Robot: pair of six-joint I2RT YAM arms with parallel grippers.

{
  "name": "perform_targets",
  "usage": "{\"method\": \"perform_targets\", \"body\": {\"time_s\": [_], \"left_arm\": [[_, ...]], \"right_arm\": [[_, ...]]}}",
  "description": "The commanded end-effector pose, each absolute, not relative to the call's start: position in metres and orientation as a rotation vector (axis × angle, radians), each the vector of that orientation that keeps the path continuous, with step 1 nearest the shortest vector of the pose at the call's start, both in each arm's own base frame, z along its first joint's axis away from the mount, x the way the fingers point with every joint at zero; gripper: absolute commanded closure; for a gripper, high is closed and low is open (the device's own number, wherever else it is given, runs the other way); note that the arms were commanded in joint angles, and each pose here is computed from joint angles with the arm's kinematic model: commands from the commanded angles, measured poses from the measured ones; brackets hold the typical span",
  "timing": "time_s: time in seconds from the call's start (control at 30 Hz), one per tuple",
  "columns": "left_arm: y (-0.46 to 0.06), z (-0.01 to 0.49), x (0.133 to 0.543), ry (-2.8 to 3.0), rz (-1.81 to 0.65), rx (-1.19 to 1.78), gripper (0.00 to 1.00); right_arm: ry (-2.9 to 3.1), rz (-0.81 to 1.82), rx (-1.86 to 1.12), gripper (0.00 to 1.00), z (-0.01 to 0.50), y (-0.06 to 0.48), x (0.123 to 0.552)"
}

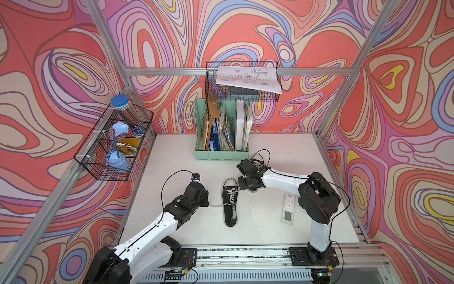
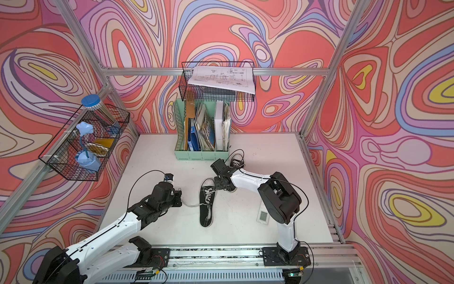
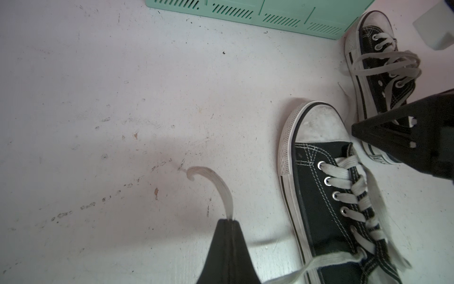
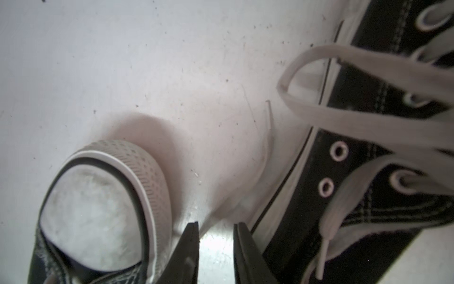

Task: Tie the shoes
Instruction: Cross the shoelace with the shoelace.

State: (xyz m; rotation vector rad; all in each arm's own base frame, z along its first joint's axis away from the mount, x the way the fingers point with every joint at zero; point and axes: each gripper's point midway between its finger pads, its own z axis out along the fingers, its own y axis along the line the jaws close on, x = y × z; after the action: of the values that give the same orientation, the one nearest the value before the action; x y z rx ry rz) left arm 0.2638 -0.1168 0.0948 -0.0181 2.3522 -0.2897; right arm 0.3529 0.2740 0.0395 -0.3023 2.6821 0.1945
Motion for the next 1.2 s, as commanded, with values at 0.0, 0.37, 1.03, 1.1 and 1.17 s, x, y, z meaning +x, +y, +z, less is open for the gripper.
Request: {"method": "perform_targets", "body": {"time_s": [0.0,0.37,1.03,1.1,1.17], "left_arm": [[-0.117,0.094,0.266,2.345,-0.290,-0.006,1.00],[-0.117,0.092,0.265,2.351,-0.288,-0.004,1.00],[-0.113,0.098,0.263,2.326,-0.289,-0.016,1.00],[-0.114,0.100,0.263,2.310,-0.305,-0.017,1.00],[-0.116,0.102,0.263,2.289,-0.326,-0.009,1.00]], "right_arm": [[2.692,0.095,-0.241,0.70,0.037,0.253,0.355],[2.694,0.176,-0.223,0.62,0.032,0.270,0.369],[2.267,0.338,-0.304,1.00,0.159,0.287,0.401],[2.230,0.447,-0.349,1.00,0.180,0.300,0.395],[2.223,0.568,-0.414,1.00,0.191,0.318,0.386]]}}
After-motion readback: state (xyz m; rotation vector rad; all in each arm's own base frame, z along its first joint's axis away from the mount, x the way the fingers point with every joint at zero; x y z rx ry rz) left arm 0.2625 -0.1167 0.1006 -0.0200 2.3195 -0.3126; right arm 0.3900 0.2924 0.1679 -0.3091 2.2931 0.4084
